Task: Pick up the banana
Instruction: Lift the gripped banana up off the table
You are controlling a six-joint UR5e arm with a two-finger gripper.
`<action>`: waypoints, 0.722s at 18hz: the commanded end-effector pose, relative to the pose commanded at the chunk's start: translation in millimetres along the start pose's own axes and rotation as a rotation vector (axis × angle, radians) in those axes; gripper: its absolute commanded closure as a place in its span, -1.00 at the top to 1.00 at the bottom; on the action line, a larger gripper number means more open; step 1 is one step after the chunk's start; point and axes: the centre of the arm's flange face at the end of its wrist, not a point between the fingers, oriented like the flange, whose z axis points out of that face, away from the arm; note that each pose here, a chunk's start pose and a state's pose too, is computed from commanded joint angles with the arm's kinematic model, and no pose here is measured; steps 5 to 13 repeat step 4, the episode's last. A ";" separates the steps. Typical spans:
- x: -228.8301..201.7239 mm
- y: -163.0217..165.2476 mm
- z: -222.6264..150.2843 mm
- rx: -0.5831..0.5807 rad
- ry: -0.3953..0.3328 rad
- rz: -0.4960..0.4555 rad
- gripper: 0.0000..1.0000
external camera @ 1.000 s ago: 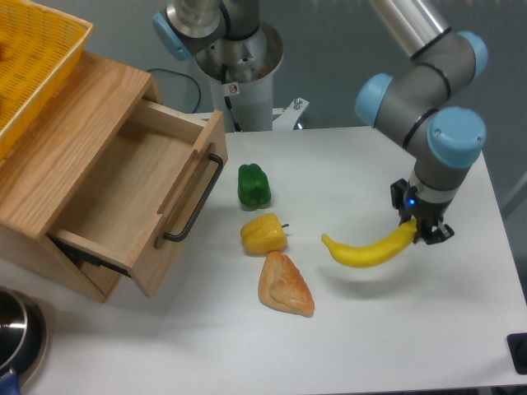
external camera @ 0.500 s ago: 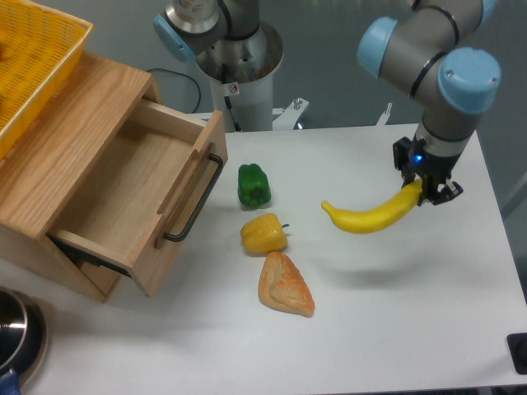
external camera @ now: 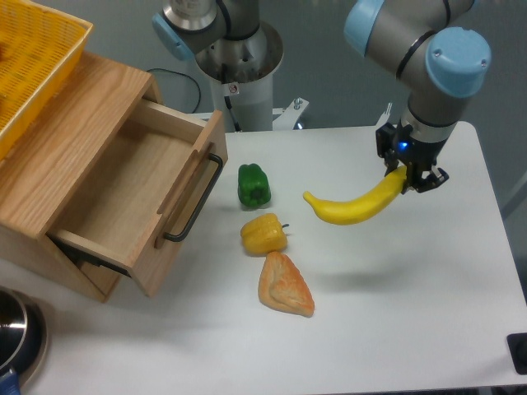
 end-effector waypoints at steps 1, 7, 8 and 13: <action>0.3 -0.9 0.2 0.000 0.002 -0.002 -0.64; 0.6 -0.9 0.9 0.000 0.003 -0.006 -0.64; 0.6 -0.9 0.9 0.000 0.003 -0.006 -0.64; 0.6 -0.9 0.9 0.000 0.003 -0.006 -0.64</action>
